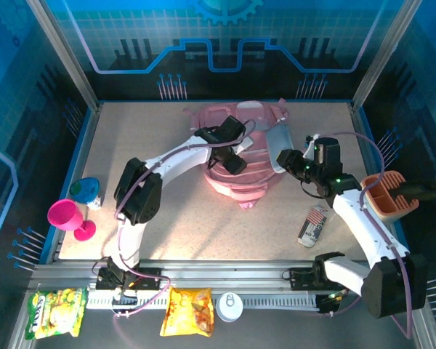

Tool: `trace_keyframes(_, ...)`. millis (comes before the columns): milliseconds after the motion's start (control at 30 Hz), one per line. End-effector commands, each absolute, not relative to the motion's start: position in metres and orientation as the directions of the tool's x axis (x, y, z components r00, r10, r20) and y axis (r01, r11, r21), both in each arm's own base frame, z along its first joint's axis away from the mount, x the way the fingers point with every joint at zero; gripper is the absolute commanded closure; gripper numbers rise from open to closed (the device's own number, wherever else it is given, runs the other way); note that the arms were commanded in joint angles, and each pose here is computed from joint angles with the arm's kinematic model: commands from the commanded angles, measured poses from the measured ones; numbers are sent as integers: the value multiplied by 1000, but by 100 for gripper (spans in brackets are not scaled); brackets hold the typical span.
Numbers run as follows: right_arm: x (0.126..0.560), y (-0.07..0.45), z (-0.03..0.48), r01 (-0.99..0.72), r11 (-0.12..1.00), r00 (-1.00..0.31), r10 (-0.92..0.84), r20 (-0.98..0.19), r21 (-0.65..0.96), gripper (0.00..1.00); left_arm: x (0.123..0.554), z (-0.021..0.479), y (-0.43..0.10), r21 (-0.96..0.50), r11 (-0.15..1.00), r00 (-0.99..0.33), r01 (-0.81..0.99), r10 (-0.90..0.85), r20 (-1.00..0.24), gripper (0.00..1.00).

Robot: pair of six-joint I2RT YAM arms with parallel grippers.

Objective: Pack the student bag

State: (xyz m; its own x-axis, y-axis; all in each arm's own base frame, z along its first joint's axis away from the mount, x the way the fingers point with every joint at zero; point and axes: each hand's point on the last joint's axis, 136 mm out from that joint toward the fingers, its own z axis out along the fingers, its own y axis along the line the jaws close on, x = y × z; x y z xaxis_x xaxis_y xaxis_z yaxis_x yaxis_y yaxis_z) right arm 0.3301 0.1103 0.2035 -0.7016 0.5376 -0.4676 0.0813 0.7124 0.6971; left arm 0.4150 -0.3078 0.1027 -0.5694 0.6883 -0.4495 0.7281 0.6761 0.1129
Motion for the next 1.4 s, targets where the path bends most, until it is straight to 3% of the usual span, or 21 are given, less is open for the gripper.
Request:
trace_keyframes(0,325,105,205,78,725,-700,528,-481,684,60,428,95,-303,220,614,-508,758,767,-392,32)
trace_keyframes(133,324,104,203,89,720,-698,538,-472,688,59,435,93,-302,237,627,-526,742,763,-374,36)
trace_keyframes(333,323,101,200,103,714,-693,551,-465,692,58,412,90,-311,136,565,-486,814,791,-373,23)
trace_keyframes(500,323,100,198,111,709,-692,558,-458,696,58,419,82,-305,191,561,-480,805,806,-347,23)
trace_keyframes(633,324,100,197,118,704,-690,565,-452,700,58,434,85,-302,246,588,-490,771,794,-360,33)
trace_keyframes(800,321,96,198,134,708,-681,574,-455,694,58,439,108,-308,246,614,-484,750,763,-428,57)
trace_keyframes(1000,315,81,198,174,709,-645,607,-465,684,58,431,141,-316,203,615,-455,762,732,-507,79)
trace_keyframes(1367,293,61,178,311,699,-632,658,-409,644,58,442,194,-314,123,712,-486,691,584,-650,100)
